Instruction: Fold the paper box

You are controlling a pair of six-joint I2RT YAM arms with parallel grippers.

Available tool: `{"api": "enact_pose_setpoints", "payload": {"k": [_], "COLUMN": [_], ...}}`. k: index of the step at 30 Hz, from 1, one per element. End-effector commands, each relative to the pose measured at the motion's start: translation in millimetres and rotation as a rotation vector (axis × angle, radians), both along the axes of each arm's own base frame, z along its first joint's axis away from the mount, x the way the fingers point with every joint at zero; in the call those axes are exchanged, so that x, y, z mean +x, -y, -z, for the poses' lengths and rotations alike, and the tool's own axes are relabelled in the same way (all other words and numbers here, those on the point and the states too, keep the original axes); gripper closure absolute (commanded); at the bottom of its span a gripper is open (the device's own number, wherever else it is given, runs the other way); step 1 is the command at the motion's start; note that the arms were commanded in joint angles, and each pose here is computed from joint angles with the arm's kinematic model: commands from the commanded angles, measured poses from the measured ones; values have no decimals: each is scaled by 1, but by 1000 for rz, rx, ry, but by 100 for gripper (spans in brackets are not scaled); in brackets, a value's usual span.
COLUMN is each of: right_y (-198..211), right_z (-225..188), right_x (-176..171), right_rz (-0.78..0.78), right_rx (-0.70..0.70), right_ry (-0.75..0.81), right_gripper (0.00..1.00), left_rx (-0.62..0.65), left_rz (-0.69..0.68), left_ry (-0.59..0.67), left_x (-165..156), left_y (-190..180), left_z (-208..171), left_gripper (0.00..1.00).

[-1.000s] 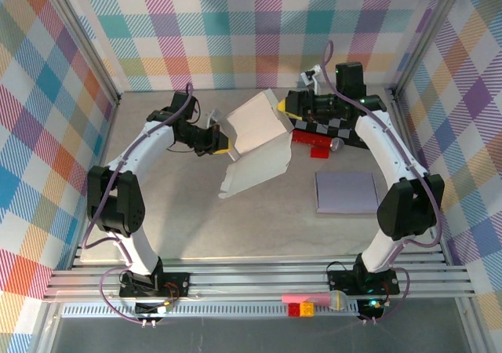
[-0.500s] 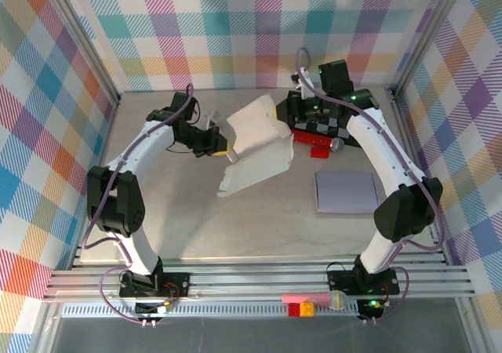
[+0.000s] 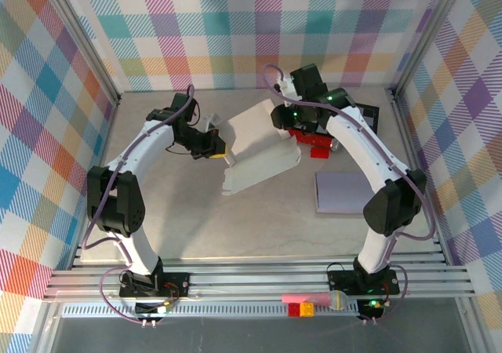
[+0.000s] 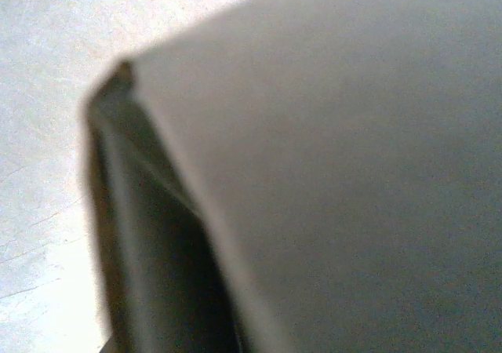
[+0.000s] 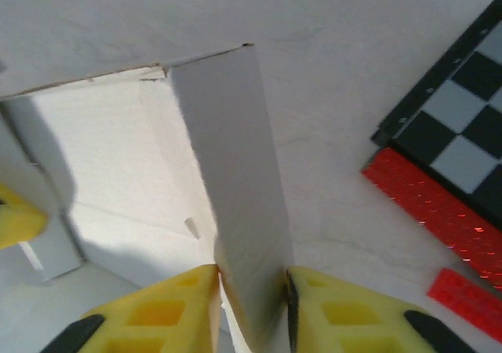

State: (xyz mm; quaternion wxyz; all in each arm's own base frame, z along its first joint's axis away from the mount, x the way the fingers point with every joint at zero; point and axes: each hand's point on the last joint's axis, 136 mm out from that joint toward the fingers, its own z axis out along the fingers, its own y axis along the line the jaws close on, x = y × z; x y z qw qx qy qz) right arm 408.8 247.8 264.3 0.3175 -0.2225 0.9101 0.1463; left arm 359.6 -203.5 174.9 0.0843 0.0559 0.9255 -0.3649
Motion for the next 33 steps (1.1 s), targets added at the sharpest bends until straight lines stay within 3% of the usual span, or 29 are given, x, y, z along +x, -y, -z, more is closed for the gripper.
{"api": "enact_pose_setpoints", "payload": {"k": [1,5,8,12,16,33], "right_y": [11,16,20,15,7,2], "right_z": [7,11,10,12,11,18], "right_x": [6,9,11,10,12,16], "right_rz": [70,155,213,205,168,165], "right_rx": [-154,-301,-389,-378,-353,-322], "right_ry": [34,87,112,97,87,34], "right_gripper": [80,99,100,100,89,74], "left_rx": [-36,-27,-15,-7,2,16], "left_rz": [49,56,59,62,66,74], "left_ry": [75,77,81,84,84,84], "left_x": [-1,-2,-3,-4,-5,-10], "left_y": [10,13,15,16,15,15], "left_z": [-26,-26,-27,-27,-27,-27], "left_gripper": [100,100,100,100,100,100]}}
